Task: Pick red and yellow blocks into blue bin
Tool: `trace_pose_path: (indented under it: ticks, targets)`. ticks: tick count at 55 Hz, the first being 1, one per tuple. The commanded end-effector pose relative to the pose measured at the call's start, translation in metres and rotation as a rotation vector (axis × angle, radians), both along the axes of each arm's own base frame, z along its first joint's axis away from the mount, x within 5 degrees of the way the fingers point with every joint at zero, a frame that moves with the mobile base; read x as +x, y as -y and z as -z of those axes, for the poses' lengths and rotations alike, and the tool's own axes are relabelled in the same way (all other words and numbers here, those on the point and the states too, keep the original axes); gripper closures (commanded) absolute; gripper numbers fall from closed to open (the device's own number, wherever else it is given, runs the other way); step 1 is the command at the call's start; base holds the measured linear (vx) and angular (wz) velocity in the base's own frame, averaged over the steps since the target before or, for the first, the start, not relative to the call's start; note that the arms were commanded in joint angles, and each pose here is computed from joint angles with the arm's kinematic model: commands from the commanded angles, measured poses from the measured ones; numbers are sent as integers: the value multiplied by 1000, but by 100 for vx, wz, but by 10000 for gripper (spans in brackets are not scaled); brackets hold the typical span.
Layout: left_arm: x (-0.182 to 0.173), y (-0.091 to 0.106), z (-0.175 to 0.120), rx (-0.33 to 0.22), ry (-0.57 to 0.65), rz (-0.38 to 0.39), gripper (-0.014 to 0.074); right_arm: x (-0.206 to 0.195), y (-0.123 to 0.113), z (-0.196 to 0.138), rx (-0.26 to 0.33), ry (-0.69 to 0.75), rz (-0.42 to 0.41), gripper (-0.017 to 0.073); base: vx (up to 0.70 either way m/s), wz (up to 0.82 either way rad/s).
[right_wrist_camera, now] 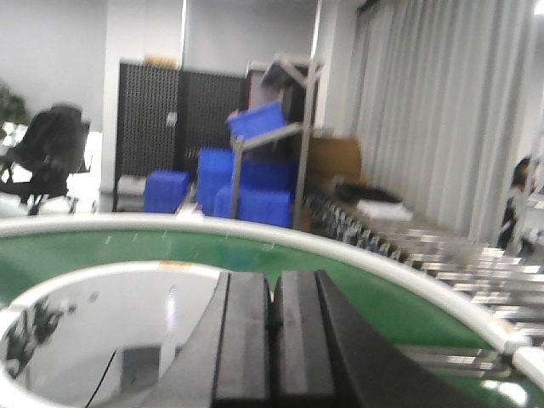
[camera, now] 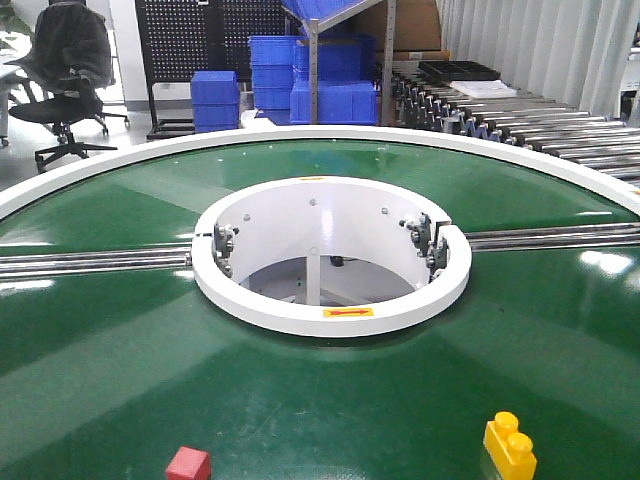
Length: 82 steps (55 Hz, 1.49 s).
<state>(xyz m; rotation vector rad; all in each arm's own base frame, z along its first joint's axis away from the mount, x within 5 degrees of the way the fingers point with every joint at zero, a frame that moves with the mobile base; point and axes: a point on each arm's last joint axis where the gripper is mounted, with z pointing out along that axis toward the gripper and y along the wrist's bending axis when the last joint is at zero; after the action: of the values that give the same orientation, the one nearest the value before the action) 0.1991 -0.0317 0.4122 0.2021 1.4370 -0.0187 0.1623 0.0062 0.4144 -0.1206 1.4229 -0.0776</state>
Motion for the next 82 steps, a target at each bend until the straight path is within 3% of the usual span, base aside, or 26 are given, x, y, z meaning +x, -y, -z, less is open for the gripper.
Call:
trace_pose_path:
  ticks: [1, 7, 15, 24, 25, 32, 38, 46, 59, 82]
  targets:
    - [4, 1, -16, -23, 95, -6, 591, 3, -2, -14, -7, 81, -6, 564, 0, 0]
    - [8, 1, -13, -21, 83, -6, 587, 6, -2, -10, -9, 41, -7, 540, 0, 0]
    - [7, 1, -15, -23, 96, -8, 527, 6, -2, -6, -11, 0, -9, 419, 0, 0]
    - [7, 1, -15, -23, 96, -8, 358, 7, -2, -2, -15, -49, -12, 129, 0, 0]
    - [7, 1, -15, -23, 96, -8, 244, 7, -2, -2, -13, -42, -12, -21, 0, 0]
    - [7, 1, -14, -23, 95, -8, 92, 7, -2, -5, 19, -16, -14, -169, 0, 0]
    - [7, 1, -13, -32, 80, -5, 25, 9, -3, 2, 105, -91, -30, -162, 0, 0]
    - [8, 2, -10, -28, 43, 0, 15, 37, -7, 33, 60, -420, -40, -109, 0, 0]
    - [8, 2, -8, -23, 19, 3, 15, 112, -13, 78, 78, -859, -45, -43, 0, 0]
    - [8, 2, -8, -21, 19, 3, 15, 186, -16, 164, 36, -1095, -36, -34, 0, 0]
